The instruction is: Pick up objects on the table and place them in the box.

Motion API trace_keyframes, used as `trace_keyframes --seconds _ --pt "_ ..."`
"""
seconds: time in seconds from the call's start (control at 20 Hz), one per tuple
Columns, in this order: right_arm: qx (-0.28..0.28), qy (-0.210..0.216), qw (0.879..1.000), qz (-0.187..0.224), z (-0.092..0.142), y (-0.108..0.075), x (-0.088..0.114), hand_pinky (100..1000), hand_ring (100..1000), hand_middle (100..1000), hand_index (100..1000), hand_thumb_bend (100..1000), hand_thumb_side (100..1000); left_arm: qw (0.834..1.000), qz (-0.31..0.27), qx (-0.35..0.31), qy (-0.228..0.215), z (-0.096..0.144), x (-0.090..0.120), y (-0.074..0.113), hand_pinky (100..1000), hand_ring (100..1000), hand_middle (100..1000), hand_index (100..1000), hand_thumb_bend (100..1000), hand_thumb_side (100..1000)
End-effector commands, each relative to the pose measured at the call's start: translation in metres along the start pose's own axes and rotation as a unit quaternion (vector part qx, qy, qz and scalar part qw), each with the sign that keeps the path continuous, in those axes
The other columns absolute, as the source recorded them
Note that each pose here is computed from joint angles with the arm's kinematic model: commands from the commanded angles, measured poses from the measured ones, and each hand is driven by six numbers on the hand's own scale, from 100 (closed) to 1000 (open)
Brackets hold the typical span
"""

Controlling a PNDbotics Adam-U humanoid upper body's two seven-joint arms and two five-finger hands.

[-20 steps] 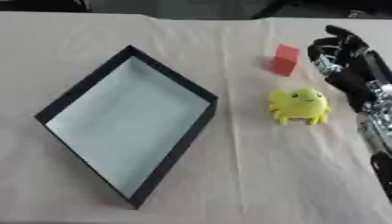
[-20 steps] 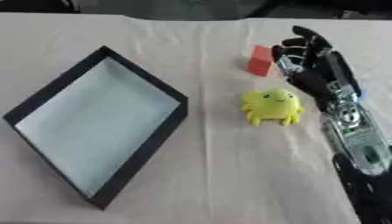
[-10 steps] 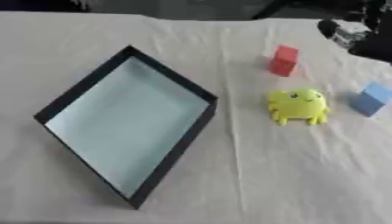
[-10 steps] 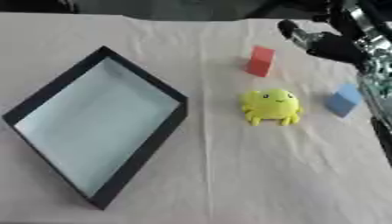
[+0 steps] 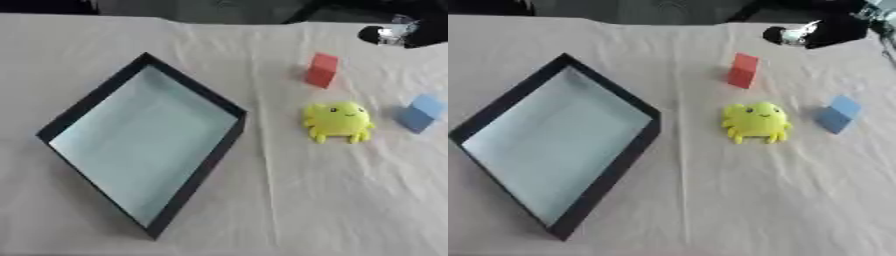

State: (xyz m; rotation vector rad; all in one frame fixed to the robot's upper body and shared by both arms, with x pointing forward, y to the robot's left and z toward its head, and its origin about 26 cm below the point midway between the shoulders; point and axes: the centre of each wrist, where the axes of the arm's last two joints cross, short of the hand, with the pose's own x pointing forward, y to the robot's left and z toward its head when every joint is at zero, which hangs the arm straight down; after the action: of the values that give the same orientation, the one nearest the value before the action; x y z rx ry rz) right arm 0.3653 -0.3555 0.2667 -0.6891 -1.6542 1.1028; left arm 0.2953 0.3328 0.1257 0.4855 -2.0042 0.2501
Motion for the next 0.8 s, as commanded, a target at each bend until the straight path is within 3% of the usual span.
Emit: trace_keyframes --seconds 0.05,0.8 --pt "0.001 0.016 0.999 0.036 0.010 -0.019 -0.006 893 881 846 945 594 435 1.000 -0.012 -0.004 -0.017 -0.005 0.007 0.005 798 572 787 785 433 655" --pt "0.058 0.083 0.992 0.079 0.046 -0.017 -0.031 894 881 832 940 627 486 1.000 -0.018 -0.006 -0.018 -0.006 0.007 0.007 798 573 788 784 433 656"
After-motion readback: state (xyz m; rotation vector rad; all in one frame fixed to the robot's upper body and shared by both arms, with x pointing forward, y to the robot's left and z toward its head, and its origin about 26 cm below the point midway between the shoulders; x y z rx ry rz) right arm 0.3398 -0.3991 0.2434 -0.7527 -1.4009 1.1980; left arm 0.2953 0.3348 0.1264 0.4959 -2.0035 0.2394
